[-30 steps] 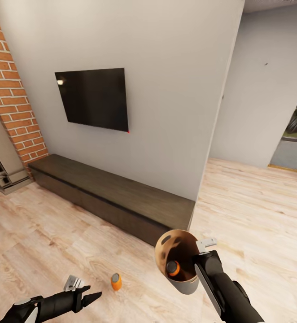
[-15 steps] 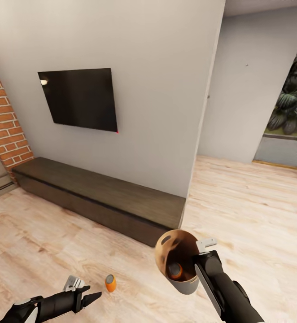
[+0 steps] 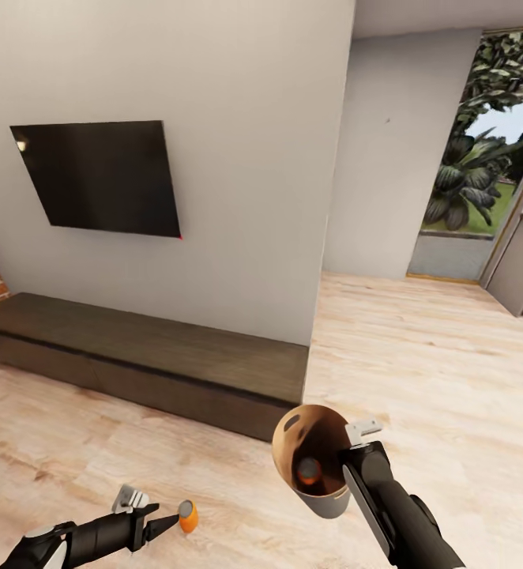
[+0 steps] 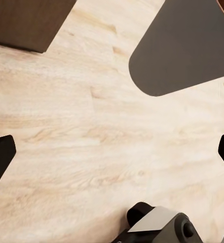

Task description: Put the three can of soda from the living room inside the tash can in the kitchen.

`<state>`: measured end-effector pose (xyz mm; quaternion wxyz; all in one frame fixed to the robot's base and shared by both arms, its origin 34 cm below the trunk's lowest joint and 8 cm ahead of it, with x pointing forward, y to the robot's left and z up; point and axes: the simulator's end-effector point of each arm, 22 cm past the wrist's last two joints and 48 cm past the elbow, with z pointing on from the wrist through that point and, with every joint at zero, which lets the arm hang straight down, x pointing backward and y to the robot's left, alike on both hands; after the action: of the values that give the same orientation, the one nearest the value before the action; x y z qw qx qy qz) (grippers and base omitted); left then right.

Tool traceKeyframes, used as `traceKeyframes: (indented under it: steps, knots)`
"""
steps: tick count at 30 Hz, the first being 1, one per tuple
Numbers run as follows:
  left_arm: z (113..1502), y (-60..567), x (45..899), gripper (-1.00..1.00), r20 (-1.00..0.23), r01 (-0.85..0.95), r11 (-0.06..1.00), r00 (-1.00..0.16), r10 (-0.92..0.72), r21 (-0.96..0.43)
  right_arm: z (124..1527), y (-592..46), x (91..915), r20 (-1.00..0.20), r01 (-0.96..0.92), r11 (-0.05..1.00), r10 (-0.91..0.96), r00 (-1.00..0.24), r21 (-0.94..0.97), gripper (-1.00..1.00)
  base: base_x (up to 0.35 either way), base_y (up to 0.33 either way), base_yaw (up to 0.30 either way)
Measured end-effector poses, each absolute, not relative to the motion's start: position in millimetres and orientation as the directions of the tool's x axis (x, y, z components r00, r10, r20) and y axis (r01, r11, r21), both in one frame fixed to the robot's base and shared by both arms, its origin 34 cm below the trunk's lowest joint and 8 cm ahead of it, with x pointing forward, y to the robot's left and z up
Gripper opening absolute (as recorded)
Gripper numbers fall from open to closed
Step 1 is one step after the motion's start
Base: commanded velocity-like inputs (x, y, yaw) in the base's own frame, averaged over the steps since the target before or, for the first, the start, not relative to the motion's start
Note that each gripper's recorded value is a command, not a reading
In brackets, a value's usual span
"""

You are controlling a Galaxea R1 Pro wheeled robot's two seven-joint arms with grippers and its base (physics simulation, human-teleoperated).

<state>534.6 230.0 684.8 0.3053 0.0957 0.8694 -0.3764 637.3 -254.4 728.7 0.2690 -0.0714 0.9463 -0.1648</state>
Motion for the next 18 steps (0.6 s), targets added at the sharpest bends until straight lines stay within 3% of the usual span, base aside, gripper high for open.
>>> traceKeyframes:
  steps: [8, 18]
  knots:
    - [684.8, 230.0, 534.6, 1.00, -0.603, 0.397, 0.699, -0.795, -0.062, -0.595, 729.4, -254.9, 637.6, -0.486, -0.046, 0.935, -0.225, -0.844, -0.353, -1.00, -0.159, 0.115, -0.064]
    - [684.8, 230.0, 534.6, 1.00, -0.603, 0.397, 0.699, -0.795, -0.062, -0.595, 728.8, -253.7, 637.4, -0.487, -0.046, 0.937, -0.222, -0.845, -0.347, -1.00, -0.237, 0.193, -0.226]
